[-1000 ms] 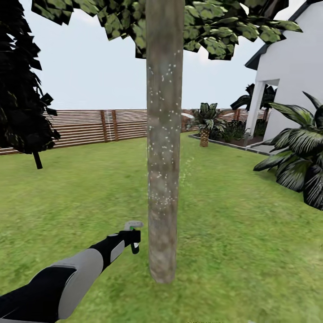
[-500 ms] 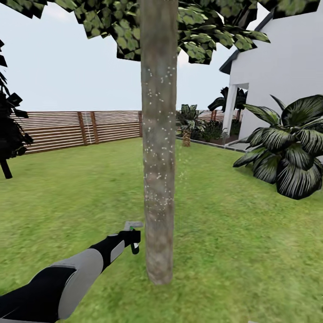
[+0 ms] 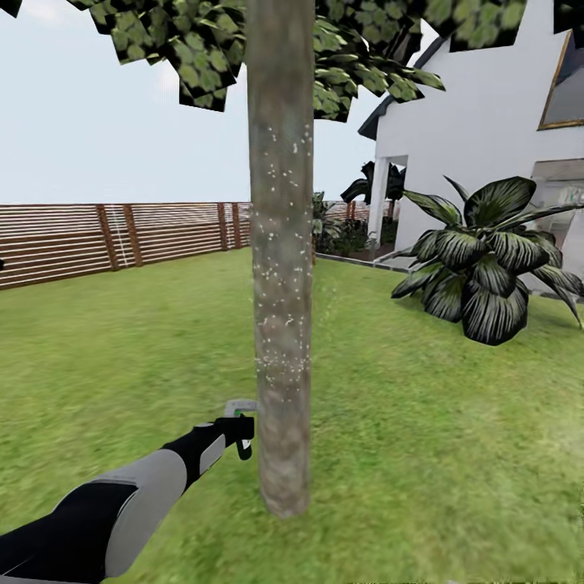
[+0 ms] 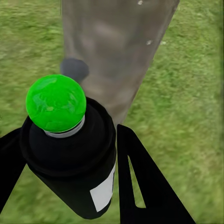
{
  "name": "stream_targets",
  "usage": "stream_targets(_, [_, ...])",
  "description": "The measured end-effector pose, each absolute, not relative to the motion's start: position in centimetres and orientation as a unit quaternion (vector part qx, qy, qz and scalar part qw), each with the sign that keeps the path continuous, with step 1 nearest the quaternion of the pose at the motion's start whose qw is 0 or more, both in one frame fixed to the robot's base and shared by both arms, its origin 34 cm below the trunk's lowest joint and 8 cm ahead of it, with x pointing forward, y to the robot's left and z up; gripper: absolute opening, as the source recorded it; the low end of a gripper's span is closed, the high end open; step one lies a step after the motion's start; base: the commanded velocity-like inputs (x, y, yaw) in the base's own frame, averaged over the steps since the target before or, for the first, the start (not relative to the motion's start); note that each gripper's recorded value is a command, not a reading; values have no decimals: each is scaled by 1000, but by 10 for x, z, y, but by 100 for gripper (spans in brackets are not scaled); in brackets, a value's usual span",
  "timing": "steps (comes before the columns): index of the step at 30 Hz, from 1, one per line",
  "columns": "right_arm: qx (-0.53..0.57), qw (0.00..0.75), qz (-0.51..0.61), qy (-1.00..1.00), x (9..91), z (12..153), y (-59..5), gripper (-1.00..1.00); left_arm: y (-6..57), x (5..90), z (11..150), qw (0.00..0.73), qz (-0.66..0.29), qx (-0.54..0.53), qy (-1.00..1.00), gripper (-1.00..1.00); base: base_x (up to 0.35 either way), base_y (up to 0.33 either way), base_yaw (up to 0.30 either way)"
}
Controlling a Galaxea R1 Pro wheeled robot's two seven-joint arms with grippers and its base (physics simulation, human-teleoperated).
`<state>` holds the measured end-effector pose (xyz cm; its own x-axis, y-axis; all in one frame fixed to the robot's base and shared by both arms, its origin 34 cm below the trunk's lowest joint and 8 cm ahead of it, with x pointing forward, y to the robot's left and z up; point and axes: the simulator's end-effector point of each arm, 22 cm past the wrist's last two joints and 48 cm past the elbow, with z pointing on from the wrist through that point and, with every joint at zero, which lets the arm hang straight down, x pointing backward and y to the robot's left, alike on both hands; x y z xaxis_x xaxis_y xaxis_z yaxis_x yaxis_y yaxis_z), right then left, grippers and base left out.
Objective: In the garden, pick up the pesticide atomizer on the floor and spray pesticide onto both trees until each tree trunk is fully covered.
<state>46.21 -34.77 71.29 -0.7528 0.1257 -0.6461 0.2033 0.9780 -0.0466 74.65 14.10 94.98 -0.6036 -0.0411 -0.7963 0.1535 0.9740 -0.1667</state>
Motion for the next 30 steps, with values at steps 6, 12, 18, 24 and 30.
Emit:
stream_targets(6, [88, 340, -57, 934, 462, 713, -348, 100, 141, 747, 950, 444, -110, 32, 889, -100, 0, 350, -71])
stream_targets(12, [88, 340, -57, 934, 462, 713, -348, 100, 141, 747, 950, 444, -110, 32, 889, -100, 0, 350, -263])
stream_targets(18, [88, 340, -57, 934, 462, 713, -347, 100, 141, 747, 950, 444, -109, 32, 889, -100, 0, 350, -285])
stream_targets(24, [88, 340, -57, 934, 462, 713, -348, 100, 141, 747, 950, 444, -109, 32, 889, -100, 0, 350, -192])
stream_targets(30, [88, 337, -57, 936, 460, 710, -347, 100, 141, 746, 945, 441, -109, 32, 890, -100, 0, 350, -14])
